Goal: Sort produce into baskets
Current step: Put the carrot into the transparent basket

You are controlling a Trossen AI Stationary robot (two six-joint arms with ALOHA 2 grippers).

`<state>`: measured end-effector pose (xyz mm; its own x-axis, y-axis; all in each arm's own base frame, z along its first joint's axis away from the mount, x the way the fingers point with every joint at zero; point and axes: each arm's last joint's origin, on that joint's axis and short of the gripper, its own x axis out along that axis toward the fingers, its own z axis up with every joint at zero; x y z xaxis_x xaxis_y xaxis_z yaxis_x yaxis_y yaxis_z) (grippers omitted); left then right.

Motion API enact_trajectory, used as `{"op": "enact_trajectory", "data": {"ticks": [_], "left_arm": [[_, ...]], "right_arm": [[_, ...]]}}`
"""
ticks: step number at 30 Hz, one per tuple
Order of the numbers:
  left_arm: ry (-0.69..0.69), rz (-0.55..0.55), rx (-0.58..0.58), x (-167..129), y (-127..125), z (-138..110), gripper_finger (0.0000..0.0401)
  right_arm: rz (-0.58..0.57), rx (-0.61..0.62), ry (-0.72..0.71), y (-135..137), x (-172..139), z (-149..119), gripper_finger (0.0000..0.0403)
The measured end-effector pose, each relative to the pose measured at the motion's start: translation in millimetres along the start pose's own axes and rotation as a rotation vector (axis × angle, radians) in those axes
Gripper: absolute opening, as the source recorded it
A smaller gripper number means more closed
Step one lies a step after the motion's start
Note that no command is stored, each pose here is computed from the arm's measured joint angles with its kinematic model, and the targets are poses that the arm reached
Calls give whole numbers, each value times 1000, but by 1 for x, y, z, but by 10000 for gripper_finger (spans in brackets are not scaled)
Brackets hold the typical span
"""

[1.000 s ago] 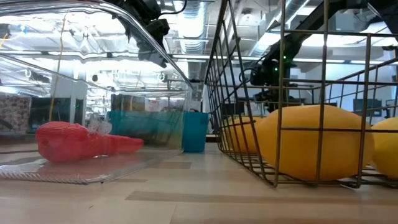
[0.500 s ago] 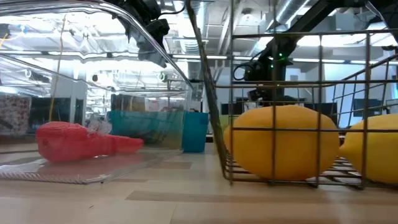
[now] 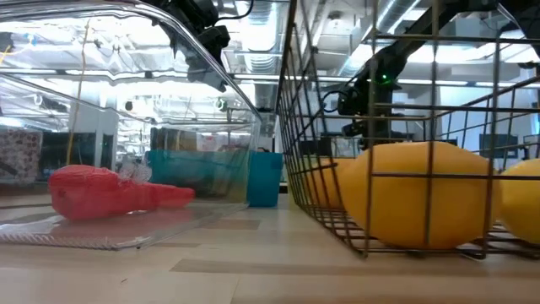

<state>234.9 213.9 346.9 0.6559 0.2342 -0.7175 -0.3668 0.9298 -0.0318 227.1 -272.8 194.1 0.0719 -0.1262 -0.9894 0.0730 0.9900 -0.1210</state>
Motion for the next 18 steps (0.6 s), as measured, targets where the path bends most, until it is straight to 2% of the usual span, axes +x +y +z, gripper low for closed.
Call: {"op": "enact_trajectory", "data": {"ticks": [10,18], "left_arm": [[0,-1,0,0,0,0,194],[0,-1,0,0,0,0,194]], "right_arm": [[11,-16,28,-4,-2,-7,285],[29,21,51,-3,-12,-5,285]]}}
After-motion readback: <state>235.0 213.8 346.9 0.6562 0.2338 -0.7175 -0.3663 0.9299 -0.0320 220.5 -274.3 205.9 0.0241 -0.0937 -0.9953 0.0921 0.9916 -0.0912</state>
